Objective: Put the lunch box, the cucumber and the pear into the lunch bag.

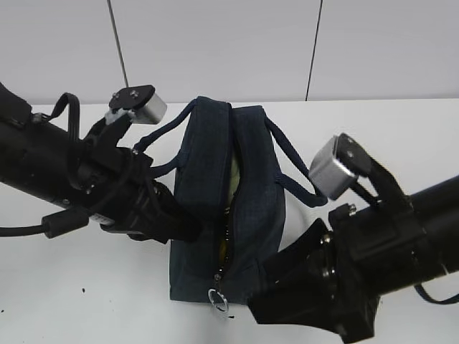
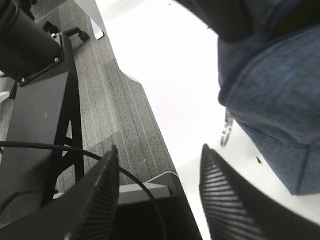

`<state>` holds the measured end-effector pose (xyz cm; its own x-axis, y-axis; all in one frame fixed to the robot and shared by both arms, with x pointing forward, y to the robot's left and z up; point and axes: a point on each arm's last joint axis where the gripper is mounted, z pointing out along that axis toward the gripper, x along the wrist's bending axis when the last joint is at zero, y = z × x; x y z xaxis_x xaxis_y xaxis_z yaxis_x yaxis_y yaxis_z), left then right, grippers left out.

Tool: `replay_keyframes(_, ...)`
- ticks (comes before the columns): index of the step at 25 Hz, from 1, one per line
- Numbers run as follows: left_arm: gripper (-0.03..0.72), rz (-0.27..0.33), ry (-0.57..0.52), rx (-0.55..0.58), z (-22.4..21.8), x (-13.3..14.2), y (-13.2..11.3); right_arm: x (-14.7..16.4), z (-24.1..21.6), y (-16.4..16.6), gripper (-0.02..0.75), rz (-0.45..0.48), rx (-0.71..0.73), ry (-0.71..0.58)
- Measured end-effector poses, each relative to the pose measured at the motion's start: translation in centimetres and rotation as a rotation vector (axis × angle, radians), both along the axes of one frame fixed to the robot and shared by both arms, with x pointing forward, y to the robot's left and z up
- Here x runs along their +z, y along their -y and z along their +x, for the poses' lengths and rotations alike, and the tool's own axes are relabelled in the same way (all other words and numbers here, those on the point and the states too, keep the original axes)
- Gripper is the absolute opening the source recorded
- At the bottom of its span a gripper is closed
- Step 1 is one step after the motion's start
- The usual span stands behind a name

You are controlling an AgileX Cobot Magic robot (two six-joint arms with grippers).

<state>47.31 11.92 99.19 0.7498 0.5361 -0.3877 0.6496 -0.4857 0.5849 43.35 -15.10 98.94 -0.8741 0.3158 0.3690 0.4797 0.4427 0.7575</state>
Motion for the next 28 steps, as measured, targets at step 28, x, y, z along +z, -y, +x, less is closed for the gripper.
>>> replay_keyframes(28, -0.007, -0.045, -0.022, 0.039, 0.1, 0.2, 0.3, -8.9, 3.1, -2.9, 0.377, -0.058, -0.076, -0.003)
